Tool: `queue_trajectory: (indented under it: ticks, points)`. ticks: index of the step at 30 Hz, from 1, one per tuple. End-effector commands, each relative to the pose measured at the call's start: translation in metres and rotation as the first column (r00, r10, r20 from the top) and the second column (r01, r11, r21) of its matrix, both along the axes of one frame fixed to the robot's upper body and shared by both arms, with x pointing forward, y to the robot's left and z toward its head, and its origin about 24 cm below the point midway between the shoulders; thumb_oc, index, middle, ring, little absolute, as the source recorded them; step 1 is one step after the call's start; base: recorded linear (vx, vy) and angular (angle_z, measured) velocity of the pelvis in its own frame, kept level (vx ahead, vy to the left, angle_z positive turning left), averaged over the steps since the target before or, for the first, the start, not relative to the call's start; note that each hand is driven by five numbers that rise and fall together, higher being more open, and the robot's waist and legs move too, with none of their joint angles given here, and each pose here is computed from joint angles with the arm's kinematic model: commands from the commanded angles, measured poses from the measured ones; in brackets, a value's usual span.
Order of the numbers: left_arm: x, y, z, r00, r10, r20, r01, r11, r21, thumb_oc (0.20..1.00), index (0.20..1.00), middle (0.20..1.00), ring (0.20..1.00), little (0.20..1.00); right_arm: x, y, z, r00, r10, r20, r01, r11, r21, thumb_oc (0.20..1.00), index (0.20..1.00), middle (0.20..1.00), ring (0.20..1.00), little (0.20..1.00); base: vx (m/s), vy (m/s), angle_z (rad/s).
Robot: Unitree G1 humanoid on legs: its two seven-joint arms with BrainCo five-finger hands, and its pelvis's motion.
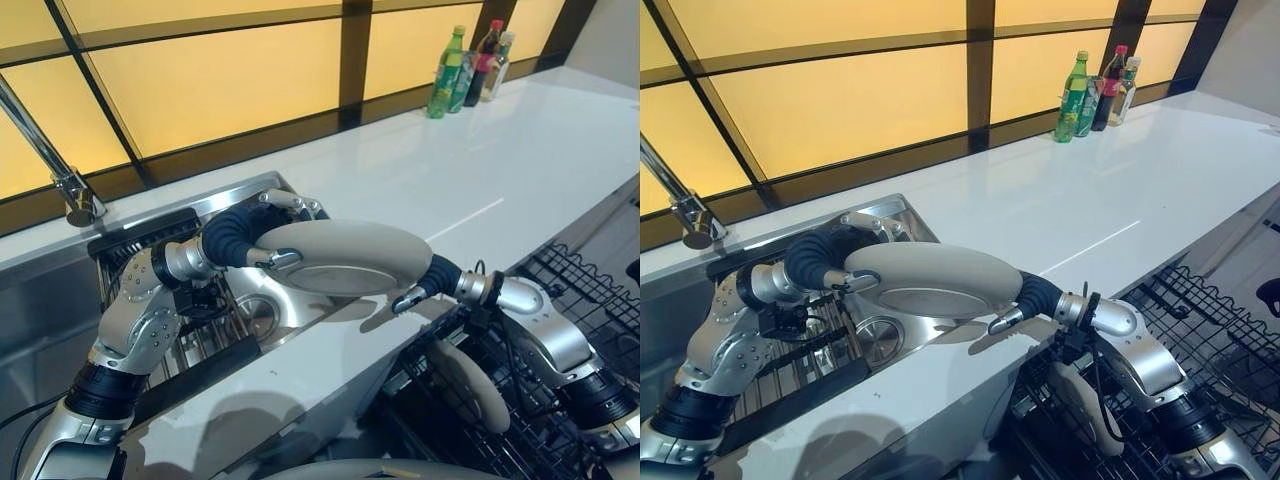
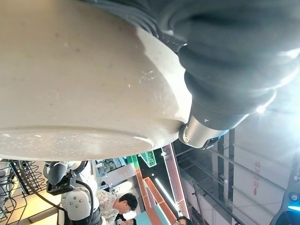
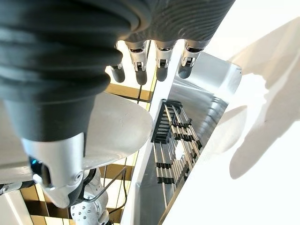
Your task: Pick up plates and place into dishwasher.
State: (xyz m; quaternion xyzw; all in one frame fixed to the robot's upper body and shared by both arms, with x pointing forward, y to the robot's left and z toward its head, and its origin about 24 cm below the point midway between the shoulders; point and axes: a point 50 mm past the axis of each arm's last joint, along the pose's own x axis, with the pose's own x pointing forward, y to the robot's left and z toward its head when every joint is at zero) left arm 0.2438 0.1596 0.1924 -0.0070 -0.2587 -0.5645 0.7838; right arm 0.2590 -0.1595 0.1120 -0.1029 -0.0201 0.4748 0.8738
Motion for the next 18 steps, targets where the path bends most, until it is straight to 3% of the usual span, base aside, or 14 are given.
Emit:
queue_trajectory:
  ticks: [1, 2, 4, 18]
  points:
    - [-0.003, 0.009, 0.017, 0.997, 0.011, 0.078, -0.002, 0.994, -0.112, 0.200, 0.200, 0.200, 0.200, 0.200, -0.002, -0.005, 0.016, 0.995, -0.020, 0.095, 0.015, 0.998, 0.055, 1.000, 1.000, 1.000, 1.000, 1.000, 0.00, 0.000, 0.00]
    - [-0.003, 0.008, 0.017, 0.997, 0.008, 0.075, 0.000, 0.993, -0.115, 0.200, 0.200, 0.200, 0.200, 0.200, -0.002, -0.004, 0.017, 0.995, -0.015, 0.098, 0.008, 0.997, 0.072, 0.592, 0.592, 0.592, 0.592, 0.592, 0.00, 0.000, 0.00]
    - [-0.002, 0.008, 0.016, 0.997, 0.006, 0.072, 0.002, 0.993, -0.116, 0.200, 0.200, 0.200, 0.200, 0.200, -0.002, -0.001, 0.020, 0.996, -0.002, 0.090, -0.009, 0.993, 0.120, 0.200, 0.200, 0.200, 0.200, 0.200, 0.00, 0.000, 0.00]
    - [-0.002, 0.005, 0.007, 1.000, 0.008, 0.025, -0.004, 0.987, -0.160, 0.200, 0.200, 0.200, 0.200, 0.200, -0.004, 0.007, 0.037, 0.983, -0.106, 0.152, 0.027, 0.894, 0.448, 0.200, 0.200, 0.200, 0.200, 0.200, 0.00, 0.001, 0.00]
